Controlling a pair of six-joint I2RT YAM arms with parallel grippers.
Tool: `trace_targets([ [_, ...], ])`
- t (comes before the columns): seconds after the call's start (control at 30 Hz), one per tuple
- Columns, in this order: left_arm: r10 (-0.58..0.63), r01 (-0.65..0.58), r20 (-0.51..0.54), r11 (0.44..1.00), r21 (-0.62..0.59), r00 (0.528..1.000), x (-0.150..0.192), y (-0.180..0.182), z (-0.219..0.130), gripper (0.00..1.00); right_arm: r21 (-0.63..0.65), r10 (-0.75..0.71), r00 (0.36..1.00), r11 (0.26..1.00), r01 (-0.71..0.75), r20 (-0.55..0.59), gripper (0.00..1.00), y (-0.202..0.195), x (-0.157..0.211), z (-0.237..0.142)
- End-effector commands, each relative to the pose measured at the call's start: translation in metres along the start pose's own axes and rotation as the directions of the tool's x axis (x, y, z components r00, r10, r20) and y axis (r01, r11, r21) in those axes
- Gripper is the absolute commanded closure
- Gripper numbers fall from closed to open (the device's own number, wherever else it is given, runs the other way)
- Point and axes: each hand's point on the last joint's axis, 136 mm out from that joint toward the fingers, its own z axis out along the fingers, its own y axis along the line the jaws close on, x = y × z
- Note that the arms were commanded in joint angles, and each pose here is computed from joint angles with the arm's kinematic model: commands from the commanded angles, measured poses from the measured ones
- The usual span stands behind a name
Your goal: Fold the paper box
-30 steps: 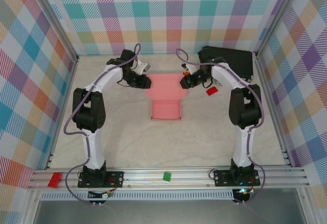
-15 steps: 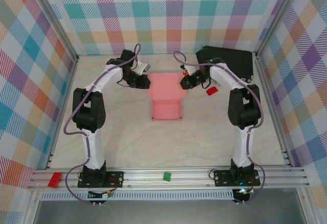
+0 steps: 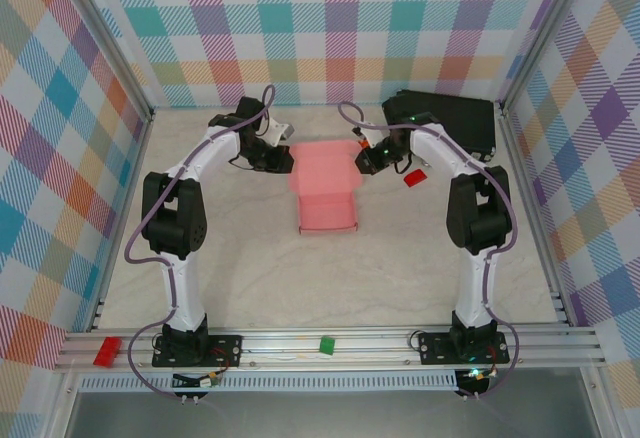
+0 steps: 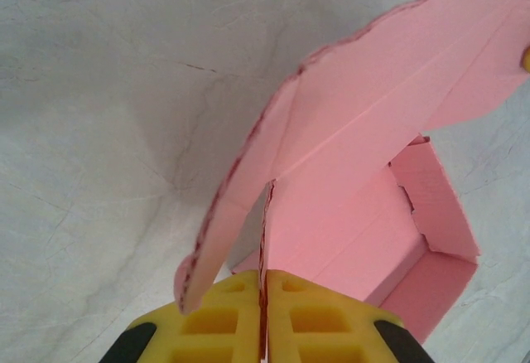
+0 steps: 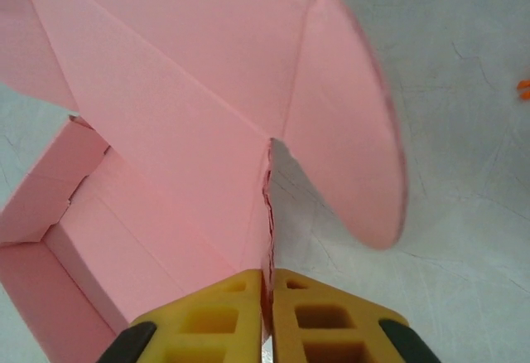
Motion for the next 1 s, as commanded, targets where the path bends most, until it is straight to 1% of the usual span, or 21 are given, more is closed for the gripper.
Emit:
trace_targets([
  [0.0,0.028,-0.028,0.091,1.0,-0.008,0.995,-0.019,-0.013,-0.026,0.92,0.025,-0.021,0.998,1.0,0.019,0.067,0.91,0.012,-0.016,-0.019],
  [0.17,0.039,-0.035,0.136,0.999,-0.032,0.99,-0.027,-0.017,-0.032,0.94,0.053,-0.007,0.994,0.999,0.001,0.108,0.93,0.014,-0.021,-0.024],
  [0.33,0.041,-0.027,0.191,0.997,-0.074,0.981,-0.034,-0.019,-0.036,0.96,0.114,-0.005,0.987,0.993,-0.013,0.159,0.94,0.015,-0.024,-0.025],
  [0.47,0.027,-0.006,0.231,0.996,-0.093,0.972,-0.037,-0.02,-0.033,0.96,0.172,0.003,0.979,0.984,-0.039,0.205,0.95,0.012,-0.028,-0.023],
  [0.57,0.02,0.009,0.253,0.994,-0.113,0.967,-0.038,-0.018,-0.03,0.96,0.203,0.0,0.976,0.978,-0.046,0.219,0.95,0.011,-0.029,-0.018],
  [0.6,0.016,0.016,0.257,0.992,-0.121,0.966,-0.037,-0.017,-0.028,0.96,0.211,0.027,0.973,0.975,-0.076,0.228,0.95,0.01,-0.029,-0.016],
  [0.67,0.014,0.023,0.269,0.991,-0.134,0.963,-0.037,-0.016,-0.026,0.96,0.234,0.027,0.971,0.969,-0.085,0.238,0.95,0.009,-0.03,-0.012],
  [0.87,0.02,0.038,0.331,0.985,-0.168,0.944,-0.037,-0.019,-0.025,0.98,0.294,0.023,0.951,0.948,-0.119,0.31,0.96,0.011,-0.032,-0.01],
  [0.97,0.028,0.044,0.376,0.982,-0.182,0.926,-0.037,-0.021,-0.028,0.99,0.326,0.008,0.938,0.936,-0.129,0.346,0.96,0.015,-0.033,-0.011],
])
